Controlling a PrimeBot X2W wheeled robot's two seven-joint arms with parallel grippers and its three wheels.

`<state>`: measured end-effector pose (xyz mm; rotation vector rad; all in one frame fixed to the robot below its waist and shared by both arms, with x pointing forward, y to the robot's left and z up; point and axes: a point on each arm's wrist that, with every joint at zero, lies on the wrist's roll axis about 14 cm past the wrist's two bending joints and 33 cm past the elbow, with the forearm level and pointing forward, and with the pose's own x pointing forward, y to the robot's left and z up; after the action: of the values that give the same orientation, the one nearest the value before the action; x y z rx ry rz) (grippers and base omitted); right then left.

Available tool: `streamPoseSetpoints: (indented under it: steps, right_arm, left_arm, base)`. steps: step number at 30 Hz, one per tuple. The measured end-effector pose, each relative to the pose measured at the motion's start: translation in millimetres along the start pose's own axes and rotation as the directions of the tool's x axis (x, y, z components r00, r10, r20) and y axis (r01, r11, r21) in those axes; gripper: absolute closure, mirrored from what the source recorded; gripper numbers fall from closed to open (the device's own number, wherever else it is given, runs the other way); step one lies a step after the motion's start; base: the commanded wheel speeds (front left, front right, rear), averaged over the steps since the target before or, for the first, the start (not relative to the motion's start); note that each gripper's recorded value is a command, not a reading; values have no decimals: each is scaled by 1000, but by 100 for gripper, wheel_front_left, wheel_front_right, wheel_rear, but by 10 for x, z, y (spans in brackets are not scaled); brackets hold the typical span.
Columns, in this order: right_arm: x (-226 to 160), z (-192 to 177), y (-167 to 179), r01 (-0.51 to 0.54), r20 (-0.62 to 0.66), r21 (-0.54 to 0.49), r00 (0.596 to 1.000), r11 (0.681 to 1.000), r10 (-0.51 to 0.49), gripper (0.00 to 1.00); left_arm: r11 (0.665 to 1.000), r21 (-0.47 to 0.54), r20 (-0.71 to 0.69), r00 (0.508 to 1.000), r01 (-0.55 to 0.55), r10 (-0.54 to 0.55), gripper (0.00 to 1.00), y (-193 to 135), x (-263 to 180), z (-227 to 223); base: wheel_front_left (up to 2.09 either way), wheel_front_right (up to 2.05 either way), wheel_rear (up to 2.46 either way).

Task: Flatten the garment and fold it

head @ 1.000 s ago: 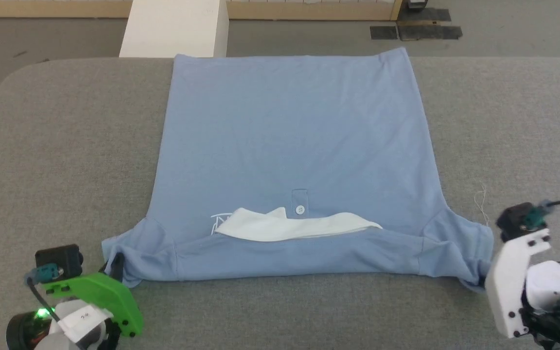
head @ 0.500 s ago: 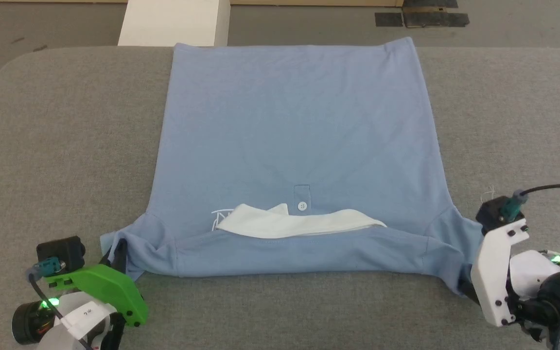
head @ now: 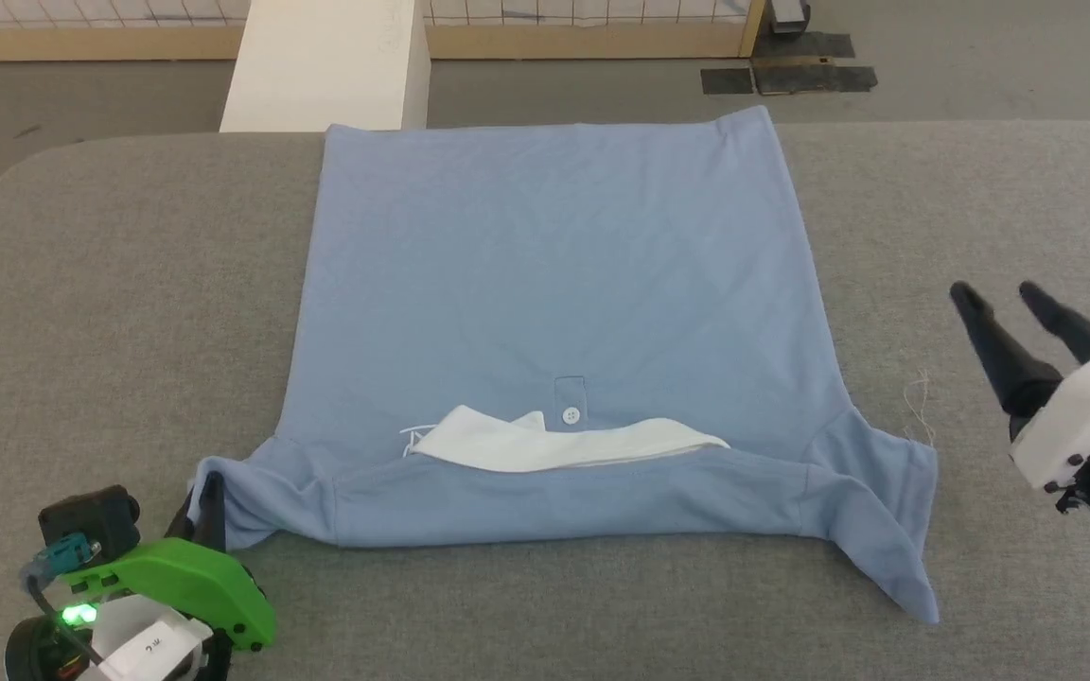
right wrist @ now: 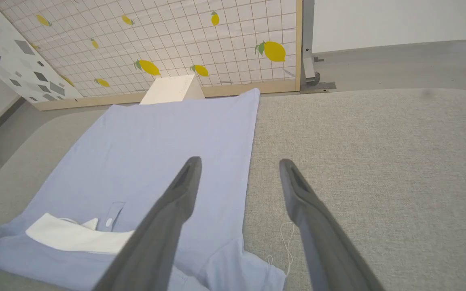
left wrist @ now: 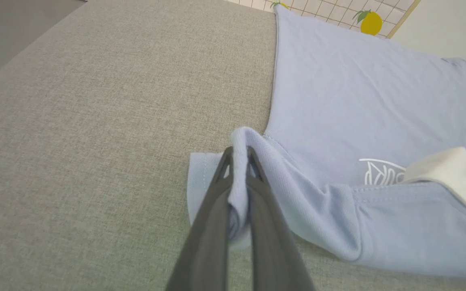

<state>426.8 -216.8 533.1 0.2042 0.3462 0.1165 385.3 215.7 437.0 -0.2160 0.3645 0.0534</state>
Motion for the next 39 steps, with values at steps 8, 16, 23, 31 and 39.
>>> streamPoseSetpoints:
  steps: [8,16,23,31,39]
  right_arm:
    - [148,125,-149,73,208,48,975,996,-81,0]
    - [883,229,-106,68,155,-14,986,998,-65,0]
    - [1586,333,-183,93,11,-171,996,981,-92,0]
    - [2299,87,-248,104,-247,-317,951,943,-188,0]
    - [2790,-365,-119,55,-443,-392,864,918,-241,0]
  left_arm:
    - [1000,-20,58,998,-10,11,100,-7,-12,68]
    - [1000,-29,98,995,8,-6,100,-102,121,83]
    - [998,-59,106,994,26,-20,100,-205,271,-10]
    - [997,-72,86,996,-1,7,100,-124,340,-164]
    - [997,-63,74,995,-55,60,100,8,345,-244]
  base:
    - [0,0,0]
    - [0,0,0]
    - [0,0,0]
    - [0,0,0]
    - [0,0,0]
